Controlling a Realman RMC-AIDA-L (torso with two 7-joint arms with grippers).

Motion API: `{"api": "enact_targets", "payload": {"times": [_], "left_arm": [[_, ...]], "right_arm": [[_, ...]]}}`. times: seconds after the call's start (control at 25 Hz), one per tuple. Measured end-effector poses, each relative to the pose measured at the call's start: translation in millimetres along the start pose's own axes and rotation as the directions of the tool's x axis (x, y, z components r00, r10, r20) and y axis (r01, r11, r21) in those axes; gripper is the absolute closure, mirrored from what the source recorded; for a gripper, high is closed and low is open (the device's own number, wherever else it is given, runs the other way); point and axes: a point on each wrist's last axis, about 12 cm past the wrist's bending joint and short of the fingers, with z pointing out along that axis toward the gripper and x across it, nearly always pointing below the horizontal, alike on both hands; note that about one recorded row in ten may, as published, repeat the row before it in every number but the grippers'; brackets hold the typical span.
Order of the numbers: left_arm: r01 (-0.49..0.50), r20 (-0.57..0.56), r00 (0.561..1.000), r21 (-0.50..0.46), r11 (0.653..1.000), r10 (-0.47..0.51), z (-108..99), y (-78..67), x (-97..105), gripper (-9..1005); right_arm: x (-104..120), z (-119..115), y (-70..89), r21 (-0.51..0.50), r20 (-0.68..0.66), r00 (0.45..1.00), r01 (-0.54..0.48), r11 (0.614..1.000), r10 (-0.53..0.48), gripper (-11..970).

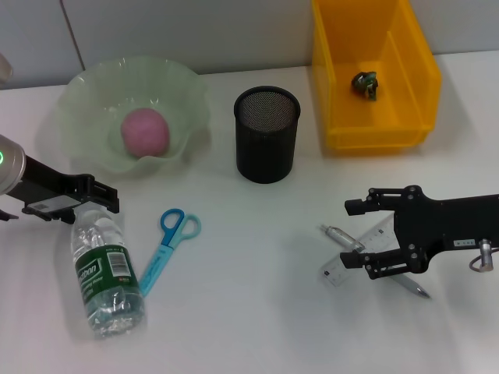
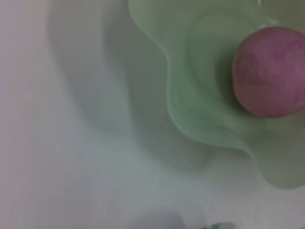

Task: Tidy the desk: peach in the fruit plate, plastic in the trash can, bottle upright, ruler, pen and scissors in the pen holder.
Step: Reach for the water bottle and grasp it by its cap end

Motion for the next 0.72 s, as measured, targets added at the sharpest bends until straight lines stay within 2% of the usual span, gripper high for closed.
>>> {"api": "enact_targets", "payload": {"times": [0.2,0.44,0.72], "left_arm": [[0.004,-0.009,1.000,-0.002,1.000,-0.004,1.5,1.9,1.2,198],[-0.006,-0.008,1.000,-0.004,1.000,0.006,0.9,0.1,-0.6,272],[-0.016,-0.010,1.000,-0.005,1.000,0.016,1.0,-0.3,-0.4,502]], "right_arm": [[-0.7,0.3,-0.4,-0.001,0.001,1.000,0.002,1.000,-0.002,131],[-2.1,1.3,-1.2,-0.003,0.002,1.000,0.006,1.000,-0.006,131],[-3.4,3.6,-1.1,-0.007,0.006,1.000,0.008,1.000,-0.008,131]]}}
